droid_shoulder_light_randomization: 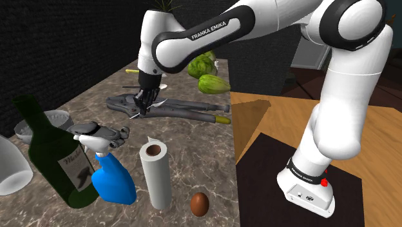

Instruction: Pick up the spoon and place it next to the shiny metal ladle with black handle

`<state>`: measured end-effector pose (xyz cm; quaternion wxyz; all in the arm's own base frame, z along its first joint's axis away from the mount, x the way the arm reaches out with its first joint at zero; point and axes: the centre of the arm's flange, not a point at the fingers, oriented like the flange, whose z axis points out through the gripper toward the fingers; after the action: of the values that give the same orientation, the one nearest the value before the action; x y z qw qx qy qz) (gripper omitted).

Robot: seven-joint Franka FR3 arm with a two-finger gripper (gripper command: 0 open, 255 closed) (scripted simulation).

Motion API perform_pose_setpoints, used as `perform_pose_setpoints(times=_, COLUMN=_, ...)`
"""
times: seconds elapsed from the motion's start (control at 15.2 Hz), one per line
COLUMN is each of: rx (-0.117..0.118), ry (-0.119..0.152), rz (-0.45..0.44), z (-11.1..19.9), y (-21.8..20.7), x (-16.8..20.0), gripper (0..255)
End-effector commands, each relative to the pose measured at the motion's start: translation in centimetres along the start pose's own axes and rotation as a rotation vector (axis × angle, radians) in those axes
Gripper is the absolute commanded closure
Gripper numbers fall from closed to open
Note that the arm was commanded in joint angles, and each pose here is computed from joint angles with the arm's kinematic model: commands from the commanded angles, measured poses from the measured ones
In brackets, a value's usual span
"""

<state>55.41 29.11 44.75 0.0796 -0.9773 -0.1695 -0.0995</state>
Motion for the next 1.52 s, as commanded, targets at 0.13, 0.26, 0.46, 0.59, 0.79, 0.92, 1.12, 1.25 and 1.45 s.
perform_pose_setpoints(times=0.13, rx=0.0, ry=0.0, rz=-0.001, z=-0.2, y=5.4, x=0.9, gripper=255)
perform_pose_setpoints(times=0.26, rx=0.0, ry=0.0, rz=-0.001, z=-0.4, y=8.0, x=1.4, gripper=255)
perform_pose_setpoints(times=0.46, rx=0.0, ry=0.0, rz=-0.001, z=-0.7, y=11.8, x=2.2, gripper=255)
perform_pose_setpoints(times=0.59, rx=0.0, ry=0.0, rz=-0.001, z=-0.9, y=14.4, x=2.7, gripper=255)
perform_pose_setpoints(times=0.79, rx=0.0, ry=0.0, rz=-0.001, z=-1.2, y=18.3, x=3.4, gripper=255)
perform_pose_setpoints(times=0.92, rx=0.0, ry=0.0, rz=-0.001, z=-1.5, y=20.9, x=3.9, gripper=255)
perform_pose_setpoints(times=1.12, rx=0.0, ry=0.0, rz=-0.001, z=-1.8, y=24.8, x=4.6, gripper=255)
perform_pose_setpoints(times=1.25, rx=0.0, ry=0.0, rz=-0.001, z=-2.0, y=27.3, x=5.1, gripper=255)
perform_pose_setpoints(times=1.45, rx=0.0, ry=0.0, rz=-0.001, z=-2.3, y=31.2, x=5.8, gripper=255)
